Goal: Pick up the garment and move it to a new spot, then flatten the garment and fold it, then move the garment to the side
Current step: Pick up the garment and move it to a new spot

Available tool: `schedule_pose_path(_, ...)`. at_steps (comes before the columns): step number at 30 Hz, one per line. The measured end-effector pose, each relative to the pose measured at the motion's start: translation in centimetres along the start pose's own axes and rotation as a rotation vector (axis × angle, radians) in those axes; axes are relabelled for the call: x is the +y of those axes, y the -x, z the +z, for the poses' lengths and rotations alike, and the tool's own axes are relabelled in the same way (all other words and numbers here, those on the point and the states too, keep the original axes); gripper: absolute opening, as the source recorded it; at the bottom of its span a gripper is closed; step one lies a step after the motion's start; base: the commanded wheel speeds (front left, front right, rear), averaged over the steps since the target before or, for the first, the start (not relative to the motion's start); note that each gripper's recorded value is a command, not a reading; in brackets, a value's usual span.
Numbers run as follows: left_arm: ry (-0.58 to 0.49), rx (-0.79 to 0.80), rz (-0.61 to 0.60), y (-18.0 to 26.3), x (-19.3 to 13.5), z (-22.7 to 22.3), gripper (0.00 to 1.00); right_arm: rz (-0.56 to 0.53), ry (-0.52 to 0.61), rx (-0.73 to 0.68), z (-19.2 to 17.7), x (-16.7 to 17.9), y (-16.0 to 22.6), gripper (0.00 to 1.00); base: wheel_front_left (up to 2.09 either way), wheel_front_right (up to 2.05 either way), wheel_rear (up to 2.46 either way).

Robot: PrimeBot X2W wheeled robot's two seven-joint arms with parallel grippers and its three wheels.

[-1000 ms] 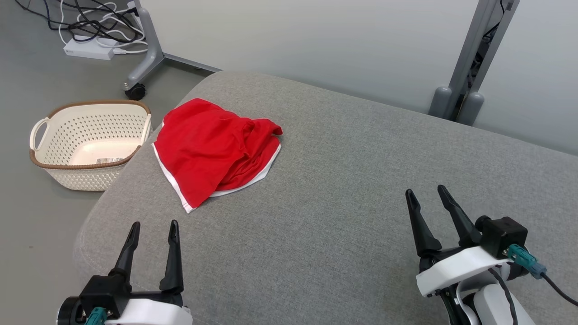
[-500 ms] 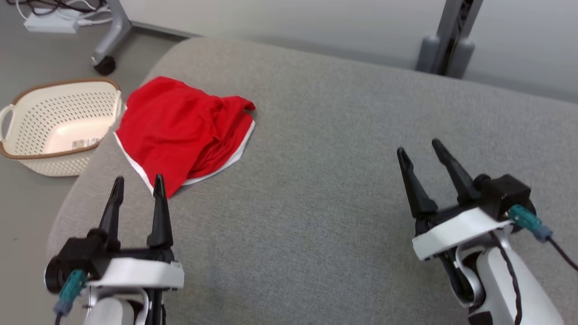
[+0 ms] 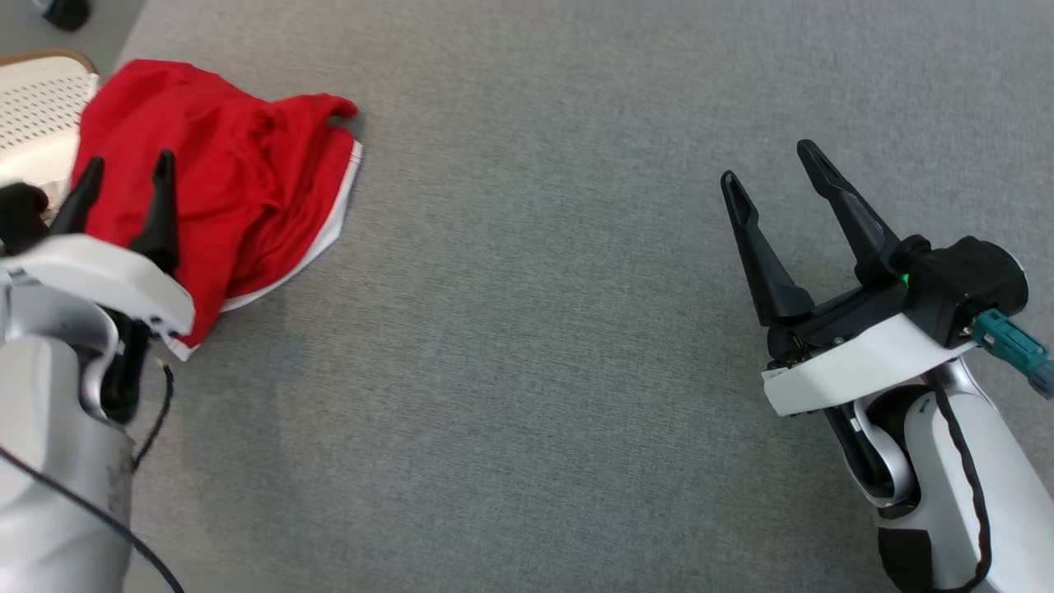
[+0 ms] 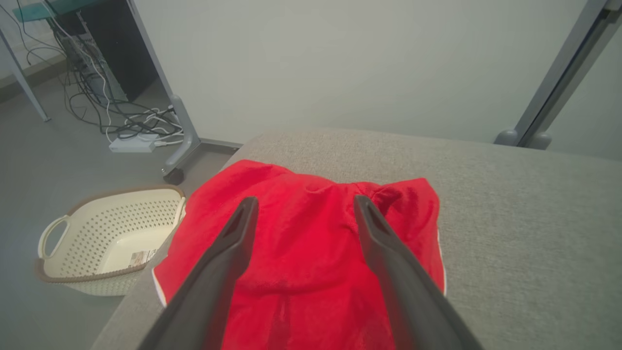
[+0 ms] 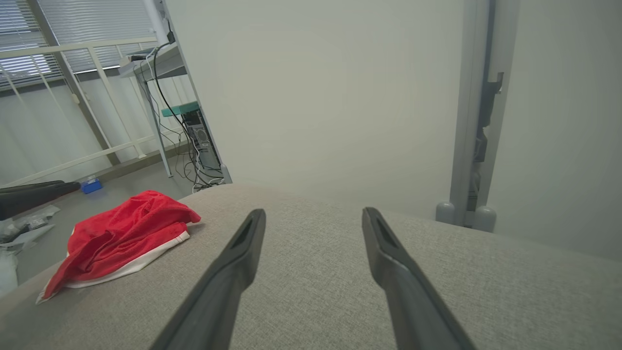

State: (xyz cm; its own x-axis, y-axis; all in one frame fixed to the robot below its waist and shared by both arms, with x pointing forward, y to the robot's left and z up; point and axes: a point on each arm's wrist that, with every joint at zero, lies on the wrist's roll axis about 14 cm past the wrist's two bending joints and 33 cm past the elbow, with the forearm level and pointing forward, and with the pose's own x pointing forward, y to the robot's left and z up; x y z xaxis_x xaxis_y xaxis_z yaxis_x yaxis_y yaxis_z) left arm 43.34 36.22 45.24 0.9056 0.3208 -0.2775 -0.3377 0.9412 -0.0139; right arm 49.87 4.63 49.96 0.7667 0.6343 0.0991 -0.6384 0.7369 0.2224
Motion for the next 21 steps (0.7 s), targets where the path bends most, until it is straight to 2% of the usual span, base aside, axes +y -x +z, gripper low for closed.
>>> schedule_pose_path(10, -0.067, 0.344, -0.034, -5.3, -0.7, -3.9, 1.00, -0.065, -0.010, 0.058, -2.9, -3.1, 0.8, 1.00, 0.00, 0.00, 0.00)
schedule_pose_path(16, -0.109, 0.483, -0.033, -6.2, -0.7, -6.5, 1.00, -0.084, -0.016, 0.077, -4.0, -4.0, 1.1, 1.00, 0.00, 0.00, 0.00)
schedule_pose_path(21, -0.104, 0.561, -0.029, -6.3, -0.8, -8.4, 1.00, -0.094, -0.016, 0.092, -4.7, -4.4, 1.4, 1.00, 0.00, 0.00, 0.00)
